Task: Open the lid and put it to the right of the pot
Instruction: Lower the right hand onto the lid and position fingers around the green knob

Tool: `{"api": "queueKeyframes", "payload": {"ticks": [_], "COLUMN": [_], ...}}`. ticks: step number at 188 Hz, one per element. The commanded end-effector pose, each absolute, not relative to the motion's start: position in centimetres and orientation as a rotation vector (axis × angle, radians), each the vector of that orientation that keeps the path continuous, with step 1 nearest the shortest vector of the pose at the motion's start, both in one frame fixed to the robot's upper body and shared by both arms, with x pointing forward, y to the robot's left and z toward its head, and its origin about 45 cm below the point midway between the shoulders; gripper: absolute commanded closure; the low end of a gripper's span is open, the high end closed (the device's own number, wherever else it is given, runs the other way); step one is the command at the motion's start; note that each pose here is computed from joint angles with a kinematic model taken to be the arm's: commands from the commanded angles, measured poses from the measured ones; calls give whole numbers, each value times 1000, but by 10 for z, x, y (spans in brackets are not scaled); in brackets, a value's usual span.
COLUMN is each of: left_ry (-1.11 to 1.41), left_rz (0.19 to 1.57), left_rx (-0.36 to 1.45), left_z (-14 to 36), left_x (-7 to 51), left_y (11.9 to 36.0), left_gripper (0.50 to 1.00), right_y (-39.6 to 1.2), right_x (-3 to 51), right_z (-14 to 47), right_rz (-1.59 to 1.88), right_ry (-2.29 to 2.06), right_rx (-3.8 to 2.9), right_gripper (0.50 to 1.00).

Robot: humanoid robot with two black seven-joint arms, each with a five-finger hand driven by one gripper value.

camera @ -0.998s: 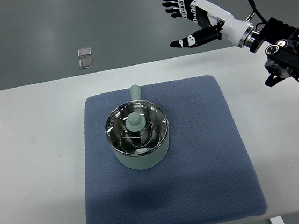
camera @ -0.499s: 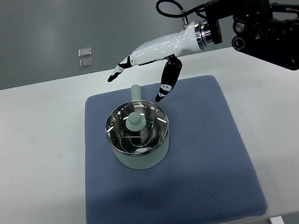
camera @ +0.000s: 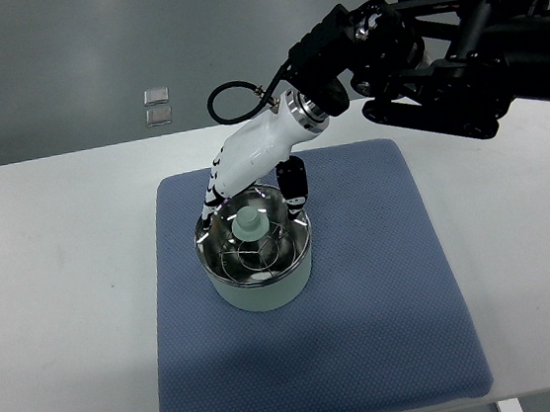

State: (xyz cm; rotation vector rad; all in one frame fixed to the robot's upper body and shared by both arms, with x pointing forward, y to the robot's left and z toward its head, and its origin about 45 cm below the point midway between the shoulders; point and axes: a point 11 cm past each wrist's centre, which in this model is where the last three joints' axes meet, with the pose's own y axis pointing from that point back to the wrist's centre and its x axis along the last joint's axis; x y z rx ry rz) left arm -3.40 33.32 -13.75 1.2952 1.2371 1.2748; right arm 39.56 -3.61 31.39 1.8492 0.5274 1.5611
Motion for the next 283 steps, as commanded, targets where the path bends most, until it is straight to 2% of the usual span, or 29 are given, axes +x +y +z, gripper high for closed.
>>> {"api": "queueKeyframes", "payload": {"ticks": [1,147,283], "left_ry": [1237,1237,1237], "left_rz": [1275,1275,1275], "left_rx": [1295,1295,1295], "left_z": [-137,-137,-137], "left_x": [-34,-34,-34], "left_y": [333,333,333], "left_gripper": [500,500,500], "right_y": [-34,-50,-45], "right_x": [395,405,407], "right_z": [308,302,300], "right_rz": [1576,1597,1566], "right_ry": [552,574,356], "right_rx": [1816,1705,1988], "right_gripper": [572,574,576]}}
